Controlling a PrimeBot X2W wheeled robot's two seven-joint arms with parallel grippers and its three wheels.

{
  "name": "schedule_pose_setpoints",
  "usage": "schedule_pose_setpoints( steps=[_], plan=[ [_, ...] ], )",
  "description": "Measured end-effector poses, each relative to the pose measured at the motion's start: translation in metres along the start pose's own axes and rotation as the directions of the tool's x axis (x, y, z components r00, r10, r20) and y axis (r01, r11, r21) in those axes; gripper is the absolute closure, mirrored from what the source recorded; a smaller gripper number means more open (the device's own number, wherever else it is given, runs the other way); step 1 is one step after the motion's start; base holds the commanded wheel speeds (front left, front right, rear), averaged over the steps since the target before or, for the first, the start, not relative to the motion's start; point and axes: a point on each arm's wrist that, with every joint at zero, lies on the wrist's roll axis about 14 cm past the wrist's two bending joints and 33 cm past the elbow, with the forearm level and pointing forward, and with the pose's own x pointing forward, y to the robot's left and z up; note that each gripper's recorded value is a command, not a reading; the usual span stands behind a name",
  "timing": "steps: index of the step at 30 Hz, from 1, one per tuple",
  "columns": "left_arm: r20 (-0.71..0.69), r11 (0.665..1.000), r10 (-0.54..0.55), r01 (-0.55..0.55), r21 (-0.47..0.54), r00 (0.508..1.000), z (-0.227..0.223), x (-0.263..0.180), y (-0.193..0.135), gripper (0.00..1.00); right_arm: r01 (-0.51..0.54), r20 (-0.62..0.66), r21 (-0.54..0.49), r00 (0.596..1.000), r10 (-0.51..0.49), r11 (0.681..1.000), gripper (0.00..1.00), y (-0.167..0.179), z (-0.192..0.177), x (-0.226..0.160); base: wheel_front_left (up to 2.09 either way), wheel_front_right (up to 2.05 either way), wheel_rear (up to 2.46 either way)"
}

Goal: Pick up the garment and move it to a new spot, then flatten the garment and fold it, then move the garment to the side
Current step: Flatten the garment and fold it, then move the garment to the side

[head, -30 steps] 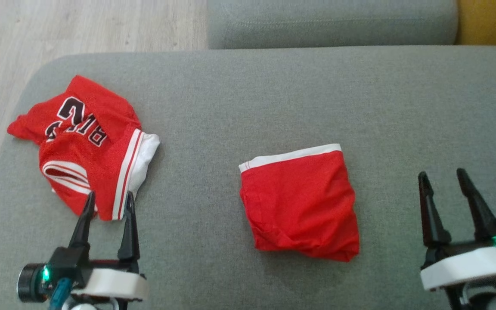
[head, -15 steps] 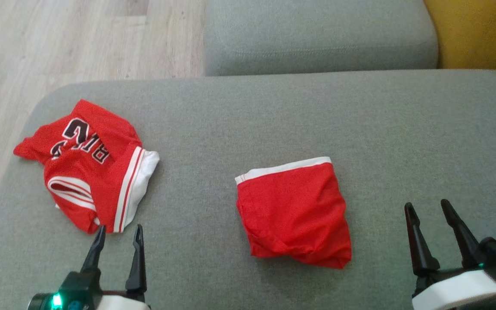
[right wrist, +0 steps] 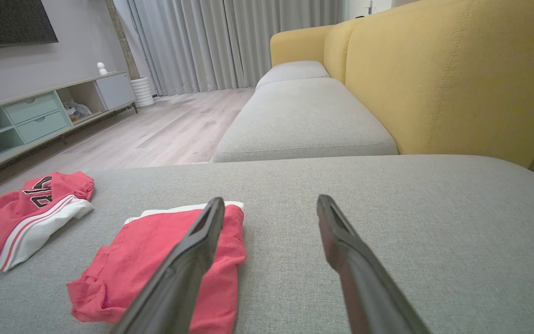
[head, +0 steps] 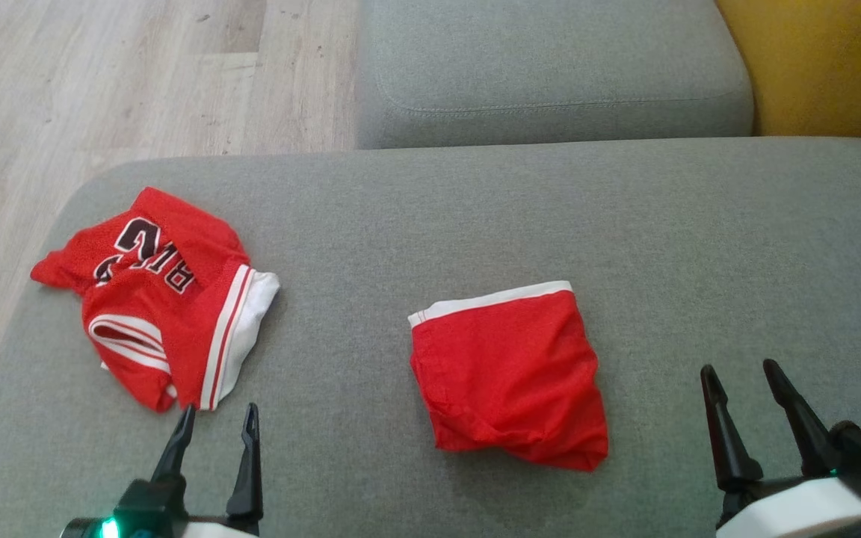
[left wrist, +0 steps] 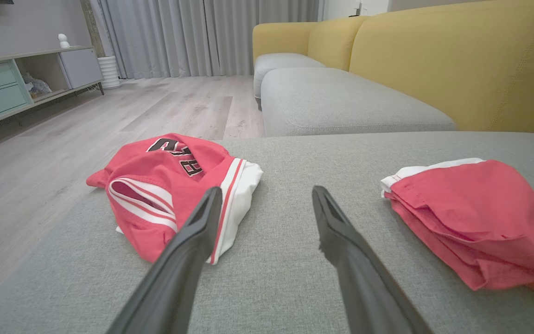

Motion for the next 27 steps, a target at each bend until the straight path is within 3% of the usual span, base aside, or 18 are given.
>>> schedule_pose_setpoints(
  steps=[20,27],
  plan=[
    [-0.015,1.0,0.016,-0.016,0.009,1.0,-0.004,0.003,0.004,0.0,0.006,-0.023,0.006,1.0,-0.005,1.0,0.0,-0.002,-0.005,0.002,0.0,0.0,0.0],
    [0.023,1.0,0.022,-0.022,0.006,0.999,0.008,0.014,0.006,0.0,-0.024,-0.158,0.056,0.987,0.033,0.998,0.0,0.007,-0.041,0.016,0.0,0.0,0.0]
  ],
)
